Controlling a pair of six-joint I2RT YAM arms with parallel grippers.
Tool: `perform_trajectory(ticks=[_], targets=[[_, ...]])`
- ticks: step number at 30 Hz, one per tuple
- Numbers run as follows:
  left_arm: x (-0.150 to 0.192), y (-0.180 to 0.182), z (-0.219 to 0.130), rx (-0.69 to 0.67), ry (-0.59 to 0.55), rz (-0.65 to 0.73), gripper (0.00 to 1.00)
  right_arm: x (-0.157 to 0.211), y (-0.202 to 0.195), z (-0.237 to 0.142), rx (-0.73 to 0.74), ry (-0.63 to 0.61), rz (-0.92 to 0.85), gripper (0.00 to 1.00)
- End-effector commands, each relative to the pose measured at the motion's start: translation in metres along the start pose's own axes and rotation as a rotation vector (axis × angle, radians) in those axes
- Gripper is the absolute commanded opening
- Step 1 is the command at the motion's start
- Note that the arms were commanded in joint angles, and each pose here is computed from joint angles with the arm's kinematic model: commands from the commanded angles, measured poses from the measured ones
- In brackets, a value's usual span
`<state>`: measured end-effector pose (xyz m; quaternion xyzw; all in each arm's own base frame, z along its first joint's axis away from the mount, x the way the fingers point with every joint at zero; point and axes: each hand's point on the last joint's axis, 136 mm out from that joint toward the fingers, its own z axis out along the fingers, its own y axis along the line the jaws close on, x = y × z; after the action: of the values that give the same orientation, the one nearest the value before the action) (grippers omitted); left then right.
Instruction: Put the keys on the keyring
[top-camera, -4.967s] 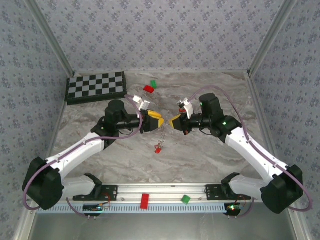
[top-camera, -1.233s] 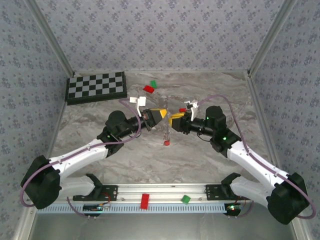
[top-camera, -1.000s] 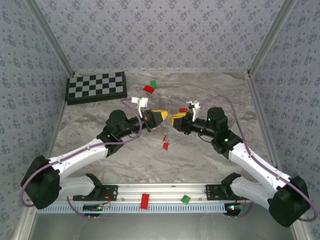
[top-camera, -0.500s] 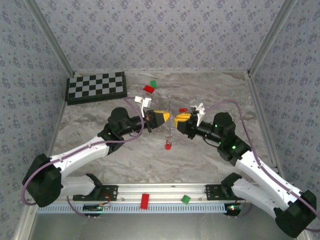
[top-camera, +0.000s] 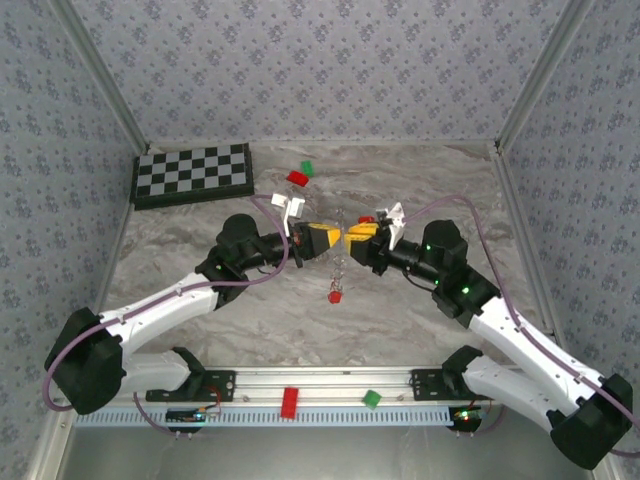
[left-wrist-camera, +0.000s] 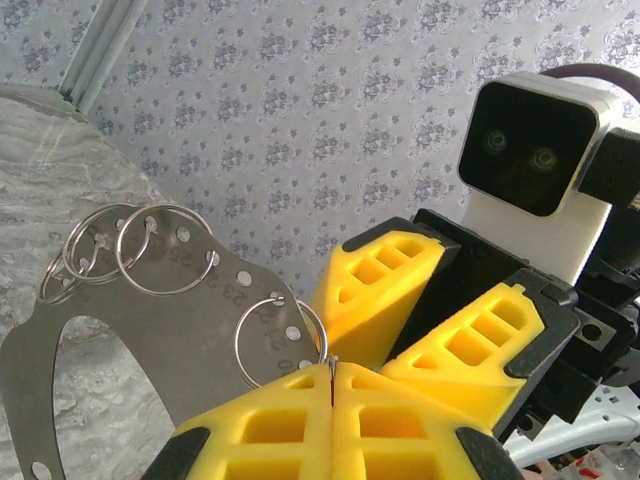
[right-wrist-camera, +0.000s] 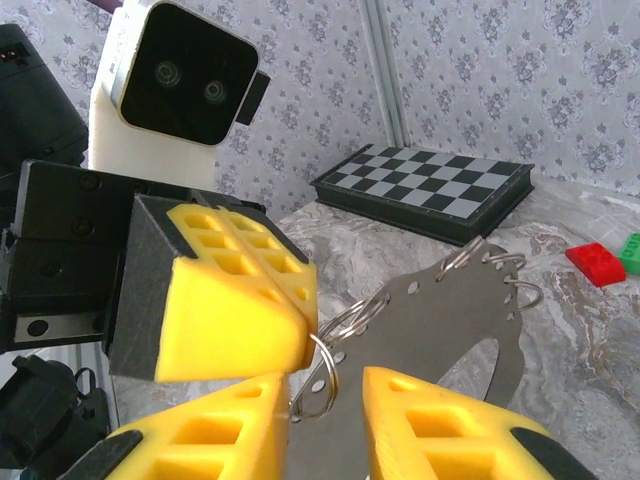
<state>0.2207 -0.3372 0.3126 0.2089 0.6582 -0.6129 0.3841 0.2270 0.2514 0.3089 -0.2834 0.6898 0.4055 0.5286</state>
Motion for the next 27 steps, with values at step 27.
perform_trajectory(ticks=[27], targets=[[-0.013, -0.021, 0.003, 0.077, -0.012, 0.062, 0.0, -0.001, 0.01, 0.006, -0.06, 0.025, -0.013, 0.0]])
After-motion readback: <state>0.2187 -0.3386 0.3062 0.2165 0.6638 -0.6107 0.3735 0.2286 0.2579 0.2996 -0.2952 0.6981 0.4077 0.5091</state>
